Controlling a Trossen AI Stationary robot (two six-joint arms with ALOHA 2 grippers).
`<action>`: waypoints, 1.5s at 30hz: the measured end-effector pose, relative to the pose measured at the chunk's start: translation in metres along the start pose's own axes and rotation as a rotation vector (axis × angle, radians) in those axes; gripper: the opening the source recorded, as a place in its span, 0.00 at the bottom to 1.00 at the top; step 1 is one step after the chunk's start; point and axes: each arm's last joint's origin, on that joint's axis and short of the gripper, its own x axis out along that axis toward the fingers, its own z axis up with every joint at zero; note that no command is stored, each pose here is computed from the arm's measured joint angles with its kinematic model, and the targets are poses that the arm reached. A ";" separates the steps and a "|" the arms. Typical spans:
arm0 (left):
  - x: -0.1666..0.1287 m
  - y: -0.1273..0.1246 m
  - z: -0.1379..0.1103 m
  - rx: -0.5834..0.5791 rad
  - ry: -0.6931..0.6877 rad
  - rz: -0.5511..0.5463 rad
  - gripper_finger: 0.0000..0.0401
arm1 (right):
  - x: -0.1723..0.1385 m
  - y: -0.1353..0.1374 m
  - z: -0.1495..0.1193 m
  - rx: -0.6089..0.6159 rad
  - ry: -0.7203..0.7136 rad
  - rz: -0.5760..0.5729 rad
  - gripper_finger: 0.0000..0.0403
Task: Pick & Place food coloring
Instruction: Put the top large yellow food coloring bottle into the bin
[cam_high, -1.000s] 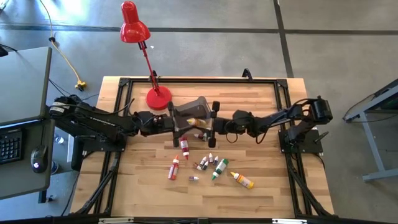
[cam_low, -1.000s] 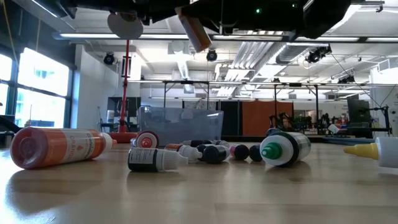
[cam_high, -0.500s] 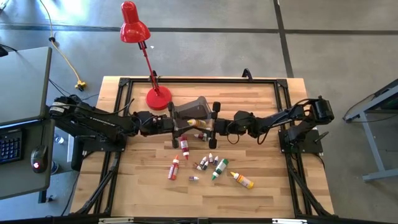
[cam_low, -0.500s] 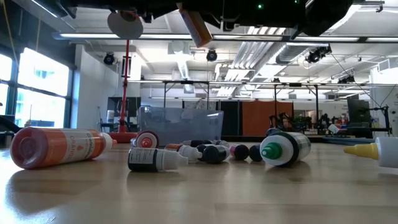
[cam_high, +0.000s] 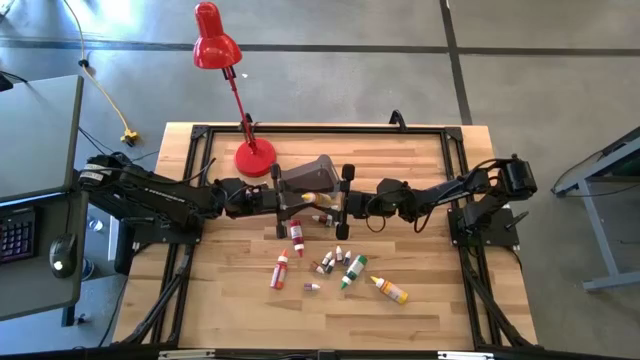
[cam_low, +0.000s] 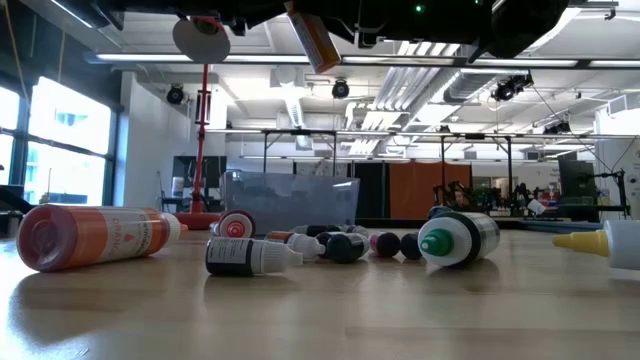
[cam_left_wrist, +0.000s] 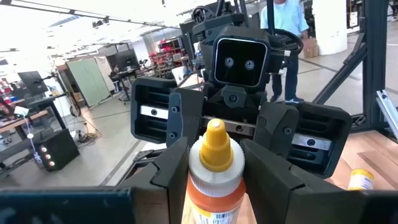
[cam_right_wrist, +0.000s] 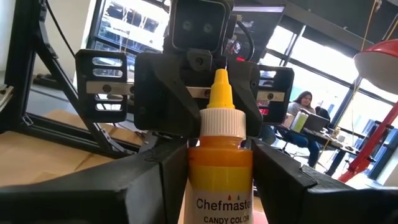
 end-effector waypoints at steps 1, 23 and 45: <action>0.000 0.000 0.000 0.001 0.000 0.000 0.33 | 0.000 0.000 0.000 0.000 0.002 -0.005 0.39; -0.004 0.008 -0.029 0.056 0.333 0.252 0.28 | -0.004 -0.008 -0.016 -0.137 0.310 -0.339 0.54; 0.025 0.094 -0.113 -0.282 0.430 0.245 0.28 | -0.014 -0.005 0.001 -0.128 0.352 -0.431 0.54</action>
